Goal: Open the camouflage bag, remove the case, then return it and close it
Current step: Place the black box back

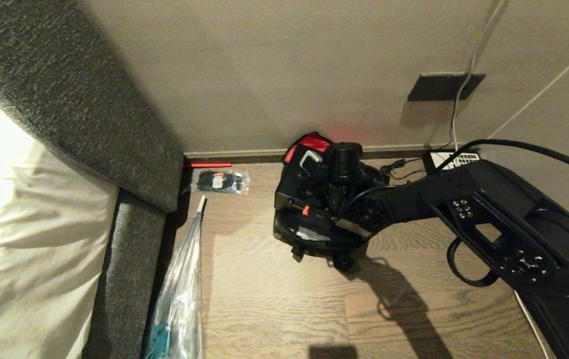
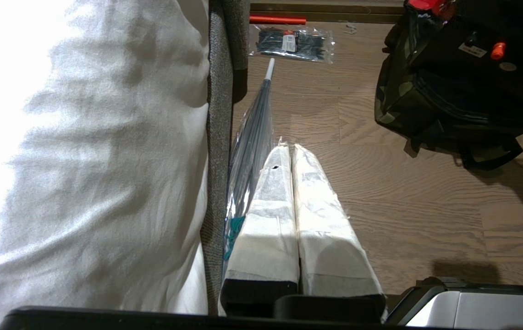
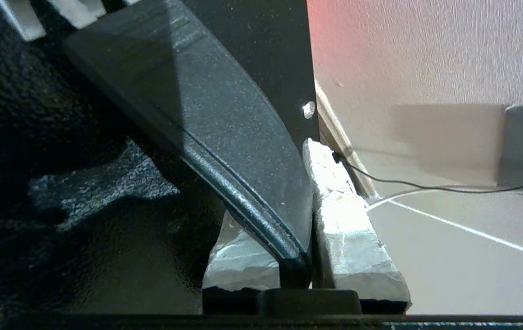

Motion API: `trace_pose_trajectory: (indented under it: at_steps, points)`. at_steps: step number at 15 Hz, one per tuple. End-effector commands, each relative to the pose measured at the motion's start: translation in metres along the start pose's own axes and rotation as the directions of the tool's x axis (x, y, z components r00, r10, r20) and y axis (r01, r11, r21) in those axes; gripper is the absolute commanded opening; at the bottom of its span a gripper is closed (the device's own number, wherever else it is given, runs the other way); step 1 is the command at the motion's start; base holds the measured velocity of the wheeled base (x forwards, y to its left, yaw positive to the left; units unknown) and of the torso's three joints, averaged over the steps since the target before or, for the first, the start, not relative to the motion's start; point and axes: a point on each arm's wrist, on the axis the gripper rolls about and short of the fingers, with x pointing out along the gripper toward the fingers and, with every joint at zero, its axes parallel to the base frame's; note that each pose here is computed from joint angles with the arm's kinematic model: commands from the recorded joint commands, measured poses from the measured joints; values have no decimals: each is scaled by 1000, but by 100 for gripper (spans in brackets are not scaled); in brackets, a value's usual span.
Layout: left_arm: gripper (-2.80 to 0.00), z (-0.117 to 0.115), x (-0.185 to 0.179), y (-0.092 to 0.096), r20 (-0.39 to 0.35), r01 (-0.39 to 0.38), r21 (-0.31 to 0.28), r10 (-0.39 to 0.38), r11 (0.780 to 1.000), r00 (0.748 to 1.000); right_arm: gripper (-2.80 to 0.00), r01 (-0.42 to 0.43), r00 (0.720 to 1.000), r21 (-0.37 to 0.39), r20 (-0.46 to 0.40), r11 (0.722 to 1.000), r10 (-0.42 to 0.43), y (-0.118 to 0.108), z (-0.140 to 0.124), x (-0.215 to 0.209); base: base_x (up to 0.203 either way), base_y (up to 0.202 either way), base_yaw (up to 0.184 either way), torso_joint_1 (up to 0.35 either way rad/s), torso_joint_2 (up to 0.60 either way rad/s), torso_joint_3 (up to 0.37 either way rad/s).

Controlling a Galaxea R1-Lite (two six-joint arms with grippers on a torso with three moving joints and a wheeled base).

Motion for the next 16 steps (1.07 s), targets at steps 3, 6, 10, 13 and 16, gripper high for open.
trace_pose_trajectory:
  at_steps: [3,6,10,13,16]
  points:
    - [-280,0,0,0,1,-1,0,1,1000,1000,-280,28,1000,12,-2,1000,-28,-17,0,2,0,0,0,0,0,0]
    - [-280,0,0,0,1,-1,0,1,1000,1000,-280,42,999,28,6,999,-43,-27,3,-1,0,0,0,0,0,0]
    - [-280,0,0,0,1,0,0,0,1000,1000,-280,30,1000,12,-2,999,-30,-33,0,-8,0,0,0,0,0,0]
    - [-280,0,0,0,1,-1,0,1,1000,1000,-280,-2,1000,-16,-23,1000,2,-26,-10,-13,0,0,0,0,0,0]
    - [-280,0,0,0,0,-1,0,1,1000,1000,-280,-12,1000,-28,-30,1000,11,-23,-14,-14,0,0,0,0,0,0]
